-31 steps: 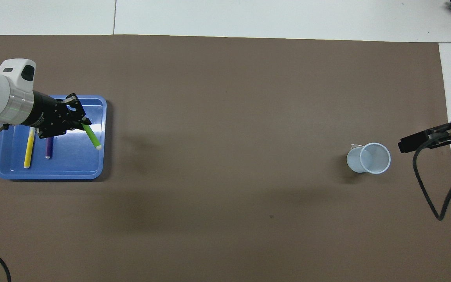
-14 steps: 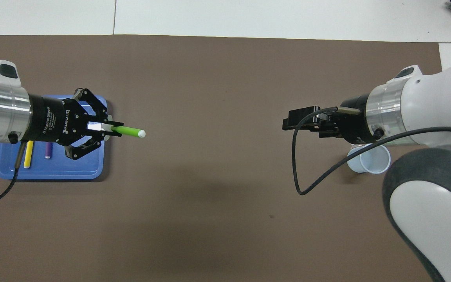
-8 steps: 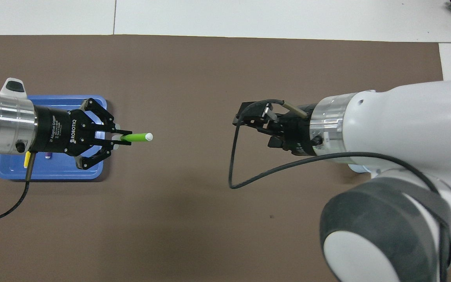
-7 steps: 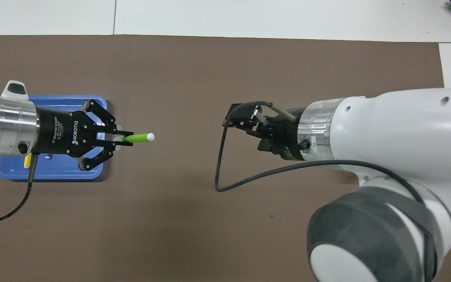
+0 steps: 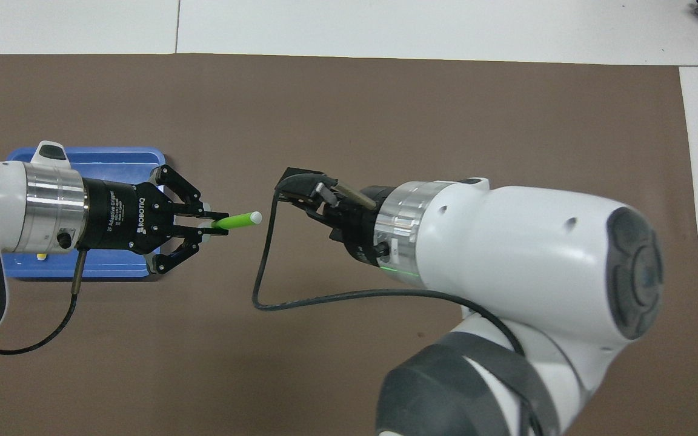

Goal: Transfer and insert pens with both arms
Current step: 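Grasp the green pen tip with the right gripper, open the left gripper, then carry the green pen to the cup while the left gripper returns, then drop the green pen into the white cup with the right gripper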

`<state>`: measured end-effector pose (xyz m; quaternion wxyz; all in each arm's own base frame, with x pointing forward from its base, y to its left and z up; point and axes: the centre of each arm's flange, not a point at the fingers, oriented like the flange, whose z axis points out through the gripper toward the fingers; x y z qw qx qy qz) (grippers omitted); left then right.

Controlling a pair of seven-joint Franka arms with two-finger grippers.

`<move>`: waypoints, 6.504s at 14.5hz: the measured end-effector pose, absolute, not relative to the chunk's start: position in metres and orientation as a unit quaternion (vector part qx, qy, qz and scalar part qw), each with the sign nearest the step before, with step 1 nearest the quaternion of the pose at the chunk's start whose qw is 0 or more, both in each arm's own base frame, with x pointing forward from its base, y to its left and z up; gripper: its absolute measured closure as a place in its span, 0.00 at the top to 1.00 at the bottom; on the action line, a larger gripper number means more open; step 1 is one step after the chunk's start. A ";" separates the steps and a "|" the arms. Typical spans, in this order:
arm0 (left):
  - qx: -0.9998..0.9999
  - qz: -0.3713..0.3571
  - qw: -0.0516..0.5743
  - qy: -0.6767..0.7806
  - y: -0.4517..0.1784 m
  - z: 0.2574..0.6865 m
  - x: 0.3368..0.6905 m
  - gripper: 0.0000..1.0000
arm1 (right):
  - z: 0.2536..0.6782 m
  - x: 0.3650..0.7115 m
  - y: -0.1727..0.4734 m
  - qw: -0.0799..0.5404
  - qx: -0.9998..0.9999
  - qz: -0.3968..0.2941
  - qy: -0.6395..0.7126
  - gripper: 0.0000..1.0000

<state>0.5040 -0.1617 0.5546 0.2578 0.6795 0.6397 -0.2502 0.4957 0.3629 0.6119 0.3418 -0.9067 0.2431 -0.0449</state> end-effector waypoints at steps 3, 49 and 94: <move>0.675 -0.252 0.256 0.644 -0.162 0.555 0.504 0.17 | 0.590 0.483 0.410 0.358 -0.904 -0.054 0.226 1.00; 0.818 -0.182 0.237 0.491 -0.177 0.553 0.488 0.60 | 0.553 0.534 0.333 0.291 -0.949 -0.085 0.085 0.18; 0.999 0.026 0.000 -0.041 0.095 0.318 0.576 0.61 | 0.435 0.557 -0.008 -0.017 -0.974 -0.008 -0.224 1.00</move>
